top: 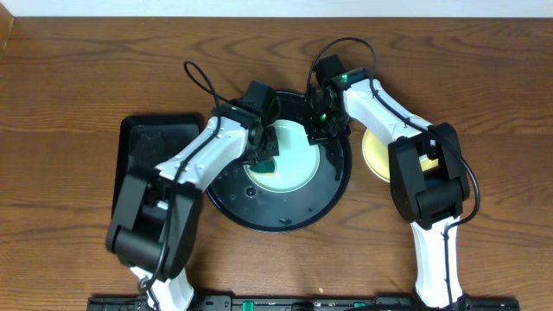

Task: Clean dirty plates on tray and stack at the side
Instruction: 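Scrub the held mint plate with the sponge in the left gripper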

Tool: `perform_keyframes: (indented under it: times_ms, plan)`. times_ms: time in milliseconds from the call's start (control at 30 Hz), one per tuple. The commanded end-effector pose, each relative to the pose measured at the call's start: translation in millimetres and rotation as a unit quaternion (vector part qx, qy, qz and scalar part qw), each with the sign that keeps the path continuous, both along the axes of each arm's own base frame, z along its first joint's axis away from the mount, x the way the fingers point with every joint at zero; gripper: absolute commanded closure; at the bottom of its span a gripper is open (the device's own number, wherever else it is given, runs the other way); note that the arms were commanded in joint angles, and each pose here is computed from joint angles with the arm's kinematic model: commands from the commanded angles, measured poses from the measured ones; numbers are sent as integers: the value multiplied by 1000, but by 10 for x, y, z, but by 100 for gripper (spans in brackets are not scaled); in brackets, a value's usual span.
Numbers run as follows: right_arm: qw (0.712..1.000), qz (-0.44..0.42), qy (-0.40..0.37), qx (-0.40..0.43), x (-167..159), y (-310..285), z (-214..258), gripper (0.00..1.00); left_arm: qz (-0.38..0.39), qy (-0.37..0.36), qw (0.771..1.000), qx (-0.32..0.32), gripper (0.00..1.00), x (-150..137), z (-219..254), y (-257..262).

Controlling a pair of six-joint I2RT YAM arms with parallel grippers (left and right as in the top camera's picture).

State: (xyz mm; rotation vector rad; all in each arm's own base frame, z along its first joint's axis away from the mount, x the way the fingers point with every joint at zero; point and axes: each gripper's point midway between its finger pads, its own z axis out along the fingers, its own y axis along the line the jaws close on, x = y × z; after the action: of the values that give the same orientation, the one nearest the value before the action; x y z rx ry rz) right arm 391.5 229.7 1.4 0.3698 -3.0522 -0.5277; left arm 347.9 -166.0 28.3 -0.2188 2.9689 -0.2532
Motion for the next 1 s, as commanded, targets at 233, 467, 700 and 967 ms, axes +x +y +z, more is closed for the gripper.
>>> perform_keyframes:
  times_ms: [233, 467, 700, 967]
  plan:
    - [999, -10, 42, -27, -173, -45, -379, 99, -148, 87, 962, -213, 93, -340, -85, -791]
    - [999, -10, 42, -27, -173, -46, -379, 99, -115, 73, 981, -139, 93, -234, -211, -573]
    - [999, -10, 42, -27, -172, -45, -380, 99, 112, 49, 991, 47, 93, -29, -260, 170]
    - [999, -10, 41, -27, -169, -45, -380, 99, 121, -11, 981, 154, 92, 71, -38, 533]
